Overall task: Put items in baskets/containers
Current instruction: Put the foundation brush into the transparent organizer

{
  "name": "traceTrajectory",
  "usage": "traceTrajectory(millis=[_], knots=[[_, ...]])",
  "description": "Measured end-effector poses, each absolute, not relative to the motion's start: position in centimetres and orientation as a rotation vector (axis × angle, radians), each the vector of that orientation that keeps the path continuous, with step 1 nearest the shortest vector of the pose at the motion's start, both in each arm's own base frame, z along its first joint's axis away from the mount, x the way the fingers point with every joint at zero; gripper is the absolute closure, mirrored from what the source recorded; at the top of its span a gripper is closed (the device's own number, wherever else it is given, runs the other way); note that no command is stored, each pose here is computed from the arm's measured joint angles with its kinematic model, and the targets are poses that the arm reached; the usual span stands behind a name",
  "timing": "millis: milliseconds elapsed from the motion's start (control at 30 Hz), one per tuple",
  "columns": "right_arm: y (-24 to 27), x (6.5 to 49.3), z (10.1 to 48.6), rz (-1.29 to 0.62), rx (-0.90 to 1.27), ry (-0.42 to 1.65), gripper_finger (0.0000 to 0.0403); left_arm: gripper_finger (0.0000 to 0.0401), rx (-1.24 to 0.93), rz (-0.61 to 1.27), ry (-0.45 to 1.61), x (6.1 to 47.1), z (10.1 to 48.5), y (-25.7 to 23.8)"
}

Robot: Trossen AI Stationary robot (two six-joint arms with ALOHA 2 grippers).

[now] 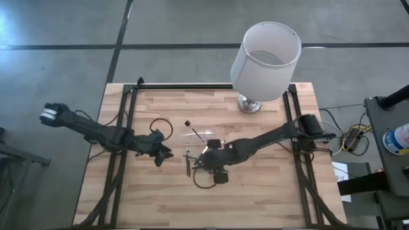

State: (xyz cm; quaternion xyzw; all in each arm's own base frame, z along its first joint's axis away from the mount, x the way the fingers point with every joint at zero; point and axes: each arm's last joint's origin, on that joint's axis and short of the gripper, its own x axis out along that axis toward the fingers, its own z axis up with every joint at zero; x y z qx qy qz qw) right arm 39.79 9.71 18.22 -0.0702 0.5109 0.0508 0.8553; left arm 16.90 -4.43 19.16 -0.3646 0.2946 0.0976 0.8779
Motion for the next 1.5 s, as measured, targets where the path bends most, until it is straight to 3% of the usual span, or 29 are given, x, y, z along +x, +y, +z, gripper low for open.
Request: traceTrajectory(millis=[367, 1000, 1367, 1500], knots=[[9.8, 43.2, 16.4, 0.09, -0.158, 1.204, 0.0253, 0.0238, -0.759, 0.205, 0.621, 17.6, 18.5, -5.4], [8.5, 42.6, 15.0, 0.14, -0.094, 1.28, 0.0288, 0.0238, -0.726, 0.194, 0.614, 17.7, 18.5, -5.5], [8.1, 42.9, 13.2, 0.107, -0.1, 1.325, 0.0355, 0.0238, -0.728, 0.196, 0.613, 17.7, 18.5, -5.5], [8.1, 42.9, 14.0, 0.107, -0.1, 1.309, 0.0359, 0.0238, -0.728, 0.197, 0.612, 17.7, 18.5, -5.5]])
